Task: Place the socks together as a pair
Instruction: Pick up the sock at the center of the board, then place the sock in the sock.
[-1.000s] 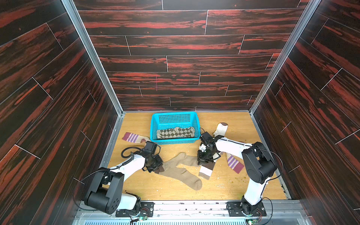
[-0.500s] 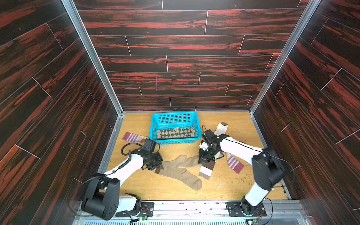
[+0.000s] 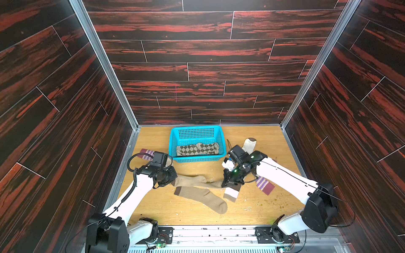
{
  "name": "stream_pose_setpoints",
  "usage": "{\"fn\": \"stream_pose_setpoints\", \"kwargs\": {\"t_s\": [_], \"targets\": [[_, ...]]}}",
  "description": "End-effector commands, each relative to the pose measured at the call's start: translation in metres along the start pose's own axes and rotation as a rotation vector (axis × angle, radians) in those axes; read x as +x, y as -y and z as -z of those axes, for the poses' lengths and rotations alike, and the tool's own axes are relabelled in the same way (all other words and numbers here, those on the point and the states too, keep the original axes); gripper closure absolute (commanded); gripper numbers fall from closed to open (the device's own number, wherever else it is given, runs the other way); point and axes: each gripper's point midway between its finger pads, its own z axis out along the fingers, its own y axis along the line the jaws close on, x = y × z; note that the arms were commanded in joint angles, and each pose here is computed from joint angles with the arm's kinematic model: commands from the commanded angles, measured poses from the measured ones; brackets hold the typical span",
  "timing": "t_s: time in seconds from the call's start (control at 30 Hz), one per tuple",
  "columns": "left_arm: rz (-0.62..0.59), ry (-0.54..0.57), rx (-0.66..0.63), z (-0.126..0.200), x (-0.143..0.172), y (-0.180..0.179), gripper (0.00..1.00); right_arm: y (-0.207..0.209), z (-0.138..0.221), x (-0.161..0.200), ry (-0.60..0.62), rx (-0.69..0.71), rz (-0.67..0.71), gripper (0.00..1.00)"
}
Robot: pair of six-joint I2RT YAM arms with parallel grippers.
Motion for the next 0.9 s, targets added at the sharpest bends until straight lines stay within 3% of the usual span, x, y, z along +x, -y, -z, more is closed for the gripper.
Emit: {"fn": "stream_pose_setpoints", "kwargs": {"t_s": [0.0,0.17,0.57,0.73,0.87], "targets": [[-0.05,-0.01,-0.009,-0.009,-0.004,-0.002,0.99,0.001,-0.009,0.016,-0.014,0.02,-0.049,1.0],[-0.088,-0.049,0.038,-0.018,-0.005,0.009,0.99,0.009,-0.024,0.024,0.008,0.114,-0.056,1.0],[-0.157,-0.105,0.018,-0.039,0.014,-0.01,0.99,0.041,-0.04,0.014,0.181,0.355,-0.001,1.0],[-0.146,-0.131,-0.024,-0.049,0.022,-0.023,0.99,0.055,-0.066,0.032,0.135,0.413,0.031,1.0],[-0.133,-0.214,-0.15,-0.057,0.034,-0.049,0.97,0.07,-0.091,0.051,0.079,0.469,0.028,1.0]]}}
